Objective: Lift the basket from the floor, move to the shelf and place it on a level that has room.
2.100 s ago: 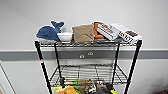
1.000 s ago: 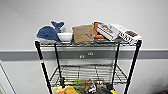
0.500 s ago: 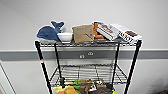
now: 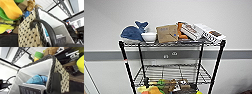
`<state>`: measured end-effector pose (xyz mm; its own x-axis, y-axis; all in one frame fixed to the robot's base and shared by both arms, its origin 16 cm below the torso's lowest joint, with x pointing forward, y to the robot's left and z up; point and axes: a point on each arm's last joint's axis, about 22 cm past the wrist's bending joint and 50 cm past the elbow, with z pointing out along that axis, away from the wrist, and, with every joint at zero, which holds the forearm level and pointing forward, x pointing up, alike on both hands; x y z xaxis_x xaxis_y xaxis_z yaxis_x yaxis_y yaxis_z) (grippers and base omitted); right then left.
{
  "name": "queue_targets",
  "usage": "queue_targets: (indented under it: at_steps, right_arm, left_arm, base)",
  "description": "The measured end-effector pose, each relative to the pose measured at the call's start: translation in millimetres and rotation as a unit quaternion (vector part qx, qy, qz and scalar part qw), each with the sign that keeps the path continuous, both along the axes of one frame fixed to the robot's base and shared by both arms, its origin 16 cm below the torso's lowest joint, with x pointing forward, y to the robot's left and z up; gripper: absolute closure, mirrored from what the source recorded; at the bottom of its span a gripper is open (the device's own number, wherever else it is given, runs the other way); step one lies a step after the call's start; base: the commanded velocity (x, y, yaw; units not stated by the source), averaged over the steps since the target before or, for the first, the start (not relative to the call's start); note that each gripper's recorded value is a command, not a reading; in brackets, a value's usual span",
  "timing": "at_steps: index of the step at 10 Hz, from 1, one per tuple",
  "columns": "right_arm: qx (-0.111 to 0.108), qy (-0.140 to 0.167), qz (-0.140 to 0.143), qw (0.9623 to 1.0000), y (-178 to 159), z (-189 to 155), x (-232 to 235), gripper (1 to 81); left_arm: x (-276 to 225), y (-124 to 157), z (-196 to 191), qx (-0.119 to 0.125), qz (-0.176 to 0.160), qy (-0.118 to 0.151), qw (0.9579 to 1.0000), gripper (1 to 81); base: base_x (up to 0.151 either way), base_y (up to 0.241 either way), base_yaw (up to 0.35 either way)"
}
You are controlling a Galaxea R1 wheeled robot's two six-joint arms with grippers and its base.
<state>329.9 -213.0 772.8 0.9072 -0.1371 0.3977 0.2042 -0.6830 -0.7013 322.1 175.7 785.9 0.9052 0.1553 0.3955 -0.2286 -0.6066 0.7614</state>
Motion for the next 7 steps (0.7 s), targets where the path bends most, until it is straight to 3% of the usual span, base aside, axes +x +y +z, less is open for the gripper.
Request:
queue_targets:
  at_steps: [7]
  right_arm:
    - [0.019,-0.018,0.016,0.9995,-4.2,59.8,-5.3,81.1]
  left_arm:
    - [-12.8,-1.3,62.5,-0.027,-0.022,-0.021,0.9992,81.1]
  base:
    - [0.000,0.000,0.000]
